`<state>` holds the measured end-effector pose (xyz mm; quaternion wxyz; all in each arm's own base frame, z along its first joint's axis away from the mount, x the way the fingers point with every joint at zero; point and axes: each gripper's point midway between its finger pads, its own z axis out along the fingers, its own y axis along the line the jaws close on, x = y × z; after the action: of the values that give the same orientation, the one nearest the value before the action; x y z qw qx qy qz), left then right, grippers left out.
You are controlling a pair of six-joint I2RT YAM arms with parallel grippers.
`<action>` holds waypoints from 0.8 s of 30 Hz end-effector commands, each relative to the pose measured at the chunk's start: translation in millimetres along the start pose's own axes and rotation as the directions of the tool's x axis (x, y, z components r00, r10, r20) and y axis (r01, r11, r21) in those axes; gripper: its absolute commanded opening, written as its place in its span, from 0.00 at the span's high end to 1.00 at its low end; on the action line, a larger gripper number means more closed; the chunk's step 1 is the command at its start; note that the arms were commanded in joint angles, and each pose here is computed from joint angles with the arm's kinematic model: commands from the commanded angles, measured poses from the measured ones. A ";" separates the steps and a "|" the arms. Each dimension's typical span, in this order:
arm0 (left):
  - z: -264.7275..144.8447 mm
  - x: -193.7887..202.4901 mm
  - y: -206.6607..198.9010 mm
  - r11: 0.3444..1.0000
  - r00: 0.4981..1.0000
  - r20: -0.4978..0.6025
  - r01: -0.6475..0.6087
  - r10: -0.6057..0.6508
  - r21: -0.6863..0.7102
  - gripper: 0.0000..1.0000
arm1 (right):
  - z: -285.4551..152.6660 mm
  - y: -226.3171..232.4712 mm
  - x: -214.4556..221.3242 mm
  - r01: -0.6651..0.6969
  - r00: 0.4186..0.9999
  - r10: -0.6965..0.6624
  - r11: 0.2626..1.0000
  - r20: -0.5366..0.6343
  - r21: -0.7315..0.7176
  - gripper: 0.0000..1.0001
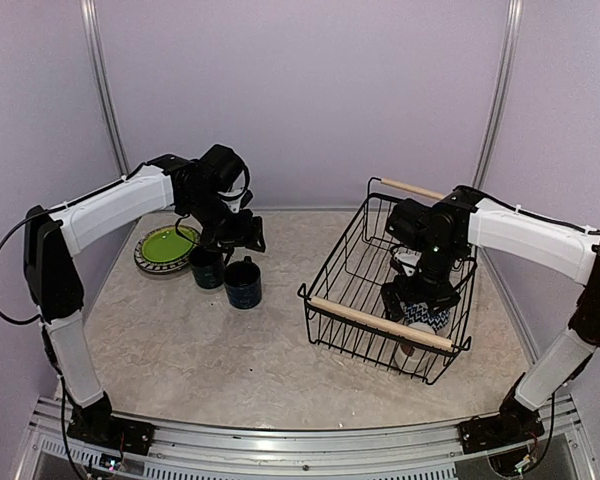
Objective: Unload the mixed dishes from the dish rack
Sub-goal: Grab the cup from the dish rack.
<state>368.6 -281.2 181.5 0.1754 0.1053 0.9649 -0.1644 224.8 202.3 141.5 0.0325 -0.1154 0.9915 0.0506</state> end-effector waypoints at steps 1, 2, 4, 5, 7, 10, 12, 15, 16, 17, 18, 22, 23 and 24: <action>-26.2 -14.9 -6.1 0.998 0.995 0.100 0.009 -0.016 0.064 0.22 | 13.7 1.4 21.8 -0.016 0.994 0.012 0.999 -0.112 -0.032 0.02; -29.6 -15.2 -7.8 0.997 0.994 0.109 0.008 -0.016 0.074 0.22 | 16.8 2.1 22.2 -0.017 0.993 0.013 0.999 -0.116 -0.038 0.02; -33.5 -16.8 -9.1 0.996 0.992 0.123 0.006 -0.016 0.087 0.21 | 22.8 1.9 23.3 -0.017 0.993 0.013 0.999 -0.120 -0.038 0.03; -34.0 -16.3 -9.8 0.996 0.992 0.126 0.004 -0.015 0.091 0.21 | 25.5 1.2 24.4 -0.019 0.992 0.015 0.999 -0.126 -0.036 0.03; -36.8 -16.7 -10.4 0.996 0.991 0.134 0.002 -0.014 0.094 0.21 | 30.8 -2.4 28.4 -0.017 0.990 0.014 1.000 -0.139 -0.019 0.04; -35.3 -16.1 -11.8 0.995 0.992 0.126 0.003 -0.016 0.101 0.20 | 36.0 -7.8 33.4 -0.013 0.988 0.013 1.000 -0.154 0.003 0.05; -34.4 -15.3 -12.3 0.994 0.992 0.122 0.003 -0.016 0.105 0.17 | 38.6 -11.7 37.6 -0.012 0.986 0.014 1.000 -0.164 0.018 0.06; -33.4 -15.2 -13.1 0.994 0.993 0.117 0.004 -0.017 0.108 0.17 | 41.9 -14.9 42.6 -0.009 0.985 0.013 1.000 -0.173 0.023 0.07; -32.9 -14.6 -13.4 0.994 0.993 0.115 0.003 -0.016 0.109 0.16 | 43.2 -15.6 43.8 -0.005 0.984 0.010 1.000 -0.176 0.026 0.09; -32.9 -14.6 -13.1 0.994 0.993 0.117 0.002 -0.015 0.107 0.16 | 44.1 -16.8 44.6 -0.003 0.984 0.008 1.000 -0.179 0.030 0.10; -32.6 -15.2 -11.9 0.995 0.993 0.120 0.003 -0.015 0.102 0.16 | 44.6 -17.1 45.3 0.001 0.983 0.005 0.999 -0.181 0.033 0.12; -32.0 -15.3 -11.0 0.995 0.993 0.120 0.004 -0.016 0.097 0.16 | 49.3 -19.4 49.1 0.014 0.981 -0.006 0.999 -0.192 0.038 0.19; -32.5 -16.1 -10.2 0.996 0.992 0.126 0.003 -0.014 0.093 0.15 | 49.7 -19.2 49.2 0.014 0.981 -0.007 0.999 -0.194 0.037 0.21; -32.1 -16.2 -9.0 0.996 0.992 0.129 0.002 -0.014 0.088 0.15 | 49.1 -18.3 49.1 0.015 0.981 -0.009 0.999 -0.191 0.032 0.23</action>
<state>369.9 -282.7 217.2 0.2246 0.1016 0.9452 -0.2140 189.9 181.3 90.8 -0.0513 -0.1157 0.9916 0.0260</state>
